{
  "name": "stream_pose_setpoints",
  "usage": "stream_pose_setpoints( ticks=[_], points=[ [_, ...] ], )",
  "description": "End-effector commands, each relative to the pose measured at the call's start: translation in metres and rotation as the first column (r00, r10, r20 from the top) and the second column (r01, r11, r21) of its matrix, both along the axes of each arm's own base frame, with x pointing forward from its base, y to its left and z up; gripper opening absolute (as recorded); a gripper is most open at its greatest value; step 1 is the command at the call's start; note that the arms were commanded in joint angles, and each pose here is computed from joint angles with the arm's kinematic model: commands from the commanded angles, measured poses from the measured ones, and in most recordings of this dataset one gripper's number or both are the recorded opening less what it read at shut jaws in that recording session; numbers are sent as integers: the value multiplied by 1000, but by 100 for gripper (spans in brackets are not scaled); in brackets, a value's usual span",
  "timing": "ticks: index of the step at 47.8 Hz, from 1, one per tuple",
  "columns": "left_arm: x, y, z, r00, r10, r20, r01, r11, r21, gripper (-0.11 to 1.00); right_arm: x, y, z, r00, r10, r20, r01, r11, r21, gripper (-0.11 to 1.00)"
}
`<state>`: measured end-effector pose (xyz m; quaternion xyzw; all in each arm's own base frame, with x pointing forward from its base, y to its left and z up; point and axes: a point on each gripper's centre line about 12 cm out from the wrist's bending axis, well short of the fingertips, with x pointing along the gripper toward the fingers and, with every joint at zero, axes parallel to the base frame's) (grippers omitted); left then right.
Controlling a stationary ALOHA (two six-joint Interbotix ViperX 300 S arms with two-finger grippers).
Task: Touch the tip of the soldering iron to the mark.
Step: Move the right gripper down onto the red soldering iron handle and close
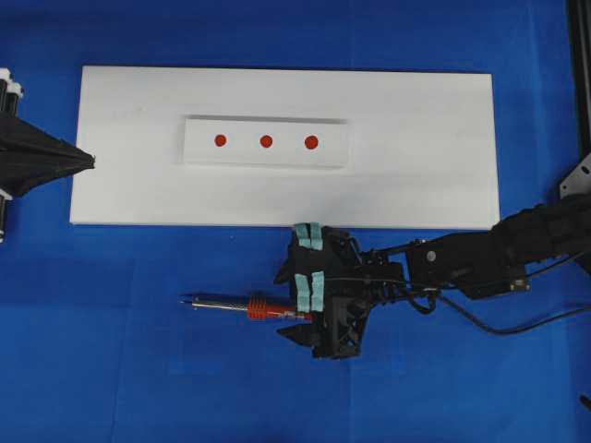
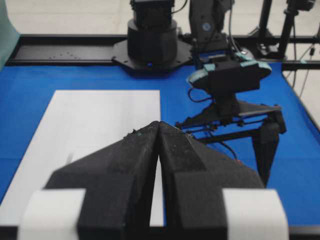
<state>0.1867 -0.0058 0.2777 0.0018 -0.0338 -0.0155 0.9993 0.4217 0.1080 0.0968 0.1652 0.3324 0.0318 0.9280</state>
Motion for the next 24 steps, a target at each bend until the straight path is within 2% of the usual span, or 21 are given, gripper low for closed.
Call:
stream_pose_setpoints(
  ticks=[1,11,15,18,24],
  points=[
    [1,0,4,1000,3,14,-3,1000,3,0,9,5,10,999,-1,46,1,1000,15,86],
    [1,1,4,1000,4,14,-4,1000,1,0,11,6,3,999,-9,32,8,1000,19,85],
    [1,1,4,1000,4,12,-4,1000,3,0,11,6,2,1000,-8,30,7,1000,18,78],
    [1,1,4,1000,6,11,-6,1000,1,0,10,6,2,1000,-4,25,4,1000,13,65],
    [1,1,4,1000,4,11,-4,1000,3,0,9,7,1,1000,3,17,-3,1000,7,29]
  ],
)
